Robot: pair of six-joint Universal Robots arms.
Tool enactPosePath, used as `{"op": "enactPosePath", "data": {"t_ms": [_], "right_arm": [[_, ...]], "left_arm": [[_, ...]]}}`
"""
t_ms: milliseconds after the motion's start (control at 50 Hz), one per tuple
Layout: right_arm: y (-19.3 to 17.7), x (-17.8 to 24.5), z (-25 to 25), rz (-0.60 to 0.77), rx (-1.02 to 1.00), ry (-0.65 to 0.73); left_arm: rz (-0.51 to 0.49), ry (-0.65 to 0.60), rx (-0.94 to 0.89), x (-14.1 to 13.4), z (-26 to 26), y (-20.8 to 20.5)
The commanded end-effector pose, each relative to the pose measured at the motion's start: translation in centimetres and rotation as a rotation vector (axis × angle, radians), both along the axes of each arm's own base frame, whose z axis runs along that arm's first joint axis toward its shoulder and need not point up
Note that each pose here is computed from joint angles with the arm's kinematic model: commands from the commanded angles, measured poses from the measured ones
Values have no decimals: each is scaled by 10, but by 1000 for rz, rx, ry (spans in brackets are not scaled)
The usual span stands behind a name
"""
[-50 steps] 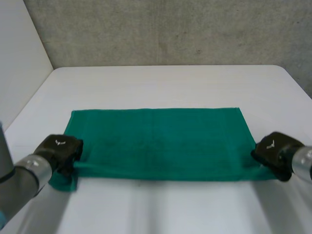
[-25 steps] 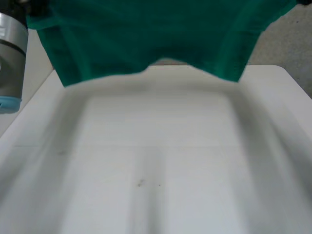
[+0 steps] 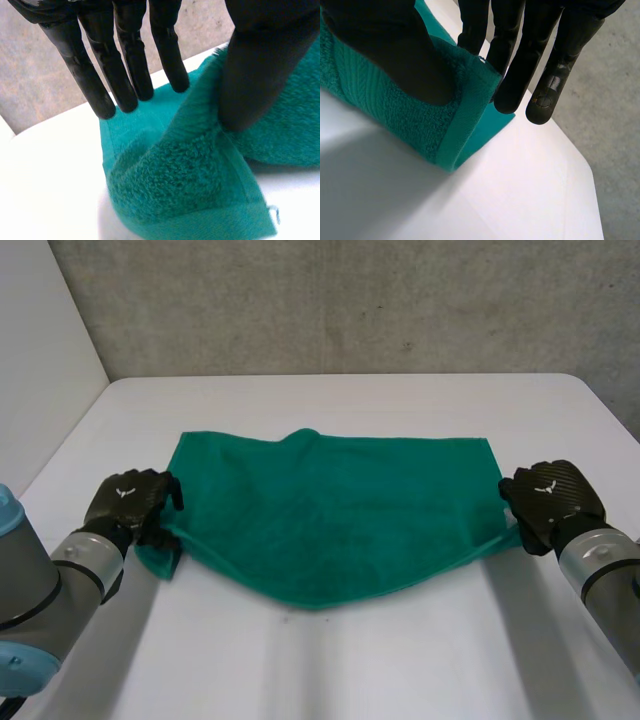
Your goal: Fold the towel.
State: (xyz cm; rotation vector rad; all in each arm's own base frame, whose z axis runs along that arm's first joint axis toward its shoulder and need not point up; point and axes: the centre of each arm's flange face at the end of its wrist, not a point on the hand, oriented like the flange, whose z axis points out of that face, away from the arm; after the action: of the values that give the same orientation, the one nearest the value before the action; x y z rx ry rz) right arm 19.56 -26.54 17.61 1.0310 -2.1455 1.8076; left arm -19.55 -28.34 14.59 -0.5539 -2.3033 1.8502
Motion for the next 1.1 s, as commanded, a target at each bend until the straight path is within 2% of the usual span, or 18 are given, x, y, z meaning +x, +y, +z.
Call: {"op": "enactPosePath", "data": {"t_ms": [20, 140, 300, 640, 720, 800, 860, 1100], "right_arm": [[-13, -17, 1, -82, 12, -51], [-17, -27, 3, -116, 8, -55], [-17, -29, 3, -124, 7, -56], [-10, -28, -2, -108, 46, -28], [1, -29, 0, -82, 108, 47], [16, -31, 2, -28, 162, 169], [18, -35, 3, -17, 174, 200], [14, -36, -1, -25, 139, 119]], "left_arm": [[57, -10, 1, 7, 0, -2], [134, -36, 28, 16, -4, 0], [154, -68, 136, 21, -14, 19], [212, -88, 146, 33, -8, 37], [181, -146, 101, 34, 4, 48], [129, -268, 66, 36, 14, 65], [105, -335, 52, 39, 16, 71], [-35, -233, 58, 33, 15, 61]]}}
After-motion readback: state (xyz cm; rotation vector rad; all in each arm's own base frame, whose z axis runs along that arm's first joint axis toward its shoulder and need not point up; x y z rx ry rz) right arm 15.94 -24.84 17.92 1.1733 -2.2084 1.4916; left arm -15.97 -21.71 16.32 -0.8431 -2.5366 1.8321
